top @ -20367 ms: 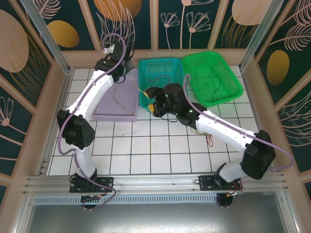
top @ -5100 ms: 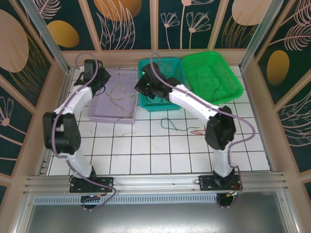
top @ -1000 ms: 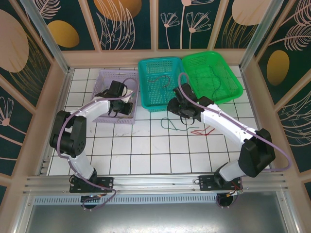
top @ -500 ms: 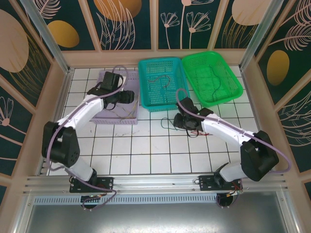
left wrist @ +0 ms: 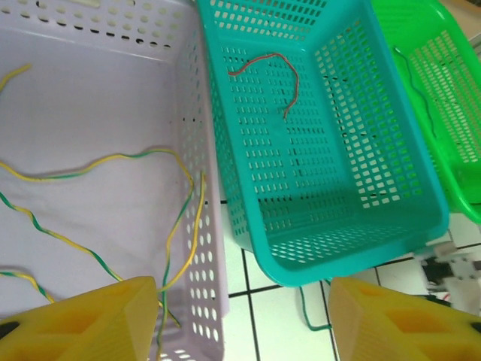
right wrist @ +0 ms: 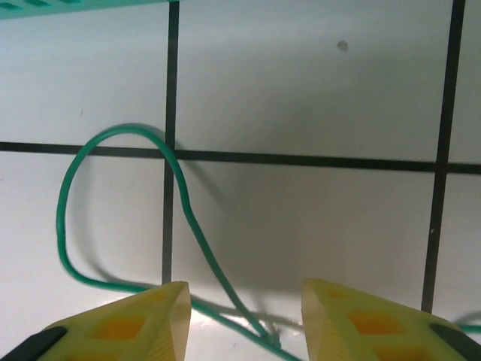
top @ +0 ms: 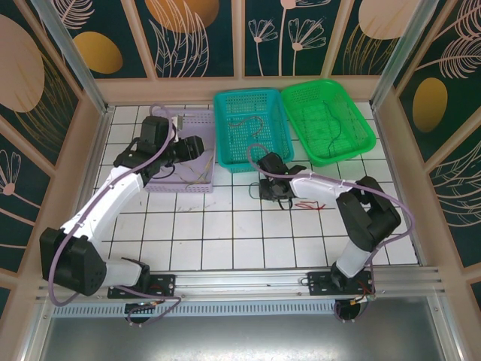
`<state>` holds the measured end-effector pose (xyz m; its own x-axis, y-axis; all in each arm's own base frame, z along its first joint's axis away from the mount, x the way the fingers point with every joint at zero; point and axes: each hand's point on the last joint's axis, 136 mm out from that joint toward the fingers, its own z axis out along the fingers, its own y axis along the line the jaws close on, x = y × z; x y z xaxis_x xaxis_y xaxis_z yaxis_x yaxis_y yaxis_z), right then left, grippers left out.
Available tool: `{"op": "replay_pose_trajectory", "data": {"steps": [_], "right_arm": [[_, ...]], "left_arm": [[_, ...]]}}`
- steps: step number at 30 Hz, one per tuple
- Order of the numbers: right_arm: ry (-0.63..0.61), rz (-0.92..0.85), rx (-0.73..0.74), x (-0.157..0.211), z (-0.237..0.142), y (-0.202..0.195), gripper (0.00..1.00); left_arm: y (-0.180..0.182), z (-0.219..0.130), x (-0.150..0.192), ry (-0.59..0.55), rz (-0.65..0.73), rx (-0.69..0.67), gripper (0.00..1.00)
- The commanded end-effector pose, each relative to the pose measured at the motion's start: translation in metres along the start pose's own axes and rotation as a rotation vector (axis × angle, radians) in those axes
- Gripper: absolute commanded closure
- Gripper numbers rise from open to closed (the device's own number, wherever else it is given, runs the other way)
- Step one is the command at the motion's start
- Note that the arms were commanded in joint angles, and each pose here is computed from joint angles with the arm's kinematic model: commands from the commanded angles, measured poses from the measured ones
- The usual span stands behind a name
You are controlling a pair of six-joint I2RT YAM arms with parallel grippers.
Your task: Untangle the cables
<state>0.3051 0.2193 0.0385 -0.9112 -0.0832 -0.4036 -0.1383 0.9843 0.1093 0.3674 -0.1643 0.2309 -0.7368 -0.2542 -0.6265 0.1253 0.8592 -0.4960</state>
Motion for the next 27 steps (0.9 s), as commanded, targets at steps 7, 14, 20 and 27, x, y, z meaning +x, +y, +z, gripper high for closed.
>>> {"op": "replay_pose_trajectory", "data": {"steps": [7, 14, 20, 27], "right_arm": [[0.021, -0.060, 0.022, 0.005, 0.018, 0.011, 0.68], [-0.002, -0.067, 0.064, 0.018, 0.006, 0.004, 0.66], [-0.041, -0.083, 0.049, 0.015, -0.004, 0.004, 0.60], [-0.013, -0.108, 0.076, 0.024, 0.020, -0.002, 0.67]], "left_arm": [[-0.007, -0.012, 0.005, -0.005, -0.035, 0.034, 0.38], [-0.010, -0.014, 0.000, -0.016, -0.030, 0.037, 0.38], [-0.011, -0.013, -0.001, -0.015, -0.035, 0.044, 0.38], [-0.013, -0.013, -0.001, -0.017, -0.041, 0.055, 0.38]]}}
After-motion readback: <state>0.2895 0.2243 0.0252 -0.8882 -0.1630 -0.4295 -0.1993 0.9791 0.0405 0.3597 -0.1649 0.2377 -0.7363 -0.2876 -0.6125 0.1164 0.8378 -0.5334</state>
